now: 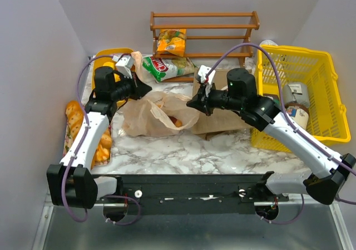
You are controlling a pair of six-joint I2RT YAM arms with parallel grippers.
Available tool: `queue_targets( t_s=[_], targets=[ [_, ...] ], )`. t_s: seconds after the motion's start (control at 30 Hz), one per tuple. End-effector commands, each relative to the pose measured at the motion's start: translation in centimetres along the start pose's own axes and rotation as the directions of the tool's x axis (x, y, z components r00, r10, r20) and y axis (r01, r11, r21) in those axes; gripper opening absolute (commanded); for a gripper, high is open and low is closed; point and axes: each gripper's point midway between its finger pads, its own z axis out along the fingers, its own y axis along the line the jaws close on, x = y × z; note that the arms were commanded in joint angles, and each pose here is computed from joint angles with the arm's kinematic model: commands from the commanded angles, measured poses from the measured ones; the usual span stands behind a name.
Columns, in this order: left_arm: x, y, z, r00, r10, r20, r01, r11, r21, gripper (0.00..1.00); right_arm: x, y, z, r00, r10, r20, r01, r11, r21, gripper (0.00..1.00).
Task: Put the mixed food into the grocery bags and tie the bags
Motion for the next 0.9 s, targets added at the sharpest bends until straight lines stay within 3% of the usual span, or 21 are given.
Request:
queue_targets(
  t_s=[0.0, 0.13, 0.37, 0.63, 0.8, 0.87],
  targets=[
    [2.4, -1.4, 1.3, 0.987, 0.108, -0.122, -0.103, 0.993, 0.051, 0.00, -5.0, 2.2, 0.3, 0.982, -0.149, 0.115, 0.158, 0.985, -0.075, 0.01],
    [4.2, -6.6, 1.3, 0.965, 0.215, -0.149, -0.159, 0.934, 0.320, 0.00, -6.9, 3.5, 1.2, 0.971, -0.171, 0.170, 0.199, 0.966, -0.167, 0.01],
    [6.0, -12.0, -1.2, 0.949, 0.301, -0.099, -0.187, 0.786, 0.589, 0.00, -7.6, 4.4, 3.8, 0.967, -0.169, 0.192, 0.220, 0.931, -0.290, 0.01],
    [8.2, -14.6, -1.9, 0.918, 0.364, -0.158, -0.158, 0.701, 0.695, 0.00, -7.3, 5.4, 5.5, 0.973, -0.127, 0.194, 0.197, 0.892, -0.406, 0.01],
    [8.9, -14.7, -2.4, 0.915, 0.365, -0.174, -0.151, 0.706, 0.692, 0.00, -7.0, 3.0, 6.6, 0.988, -0.036, 0.152, 0.091, 0.924, -0.371, 0.01],
    [9.0, -14.1, -2.5, 0.911, 0.376, -0.172, -0.177, 0.731, 0.659, 0.05, -6.6, 2.3, 6.6, 0.989, -0.014, 0.147, 0.068, 0.927, -0.369, 0.01]
  ],
)
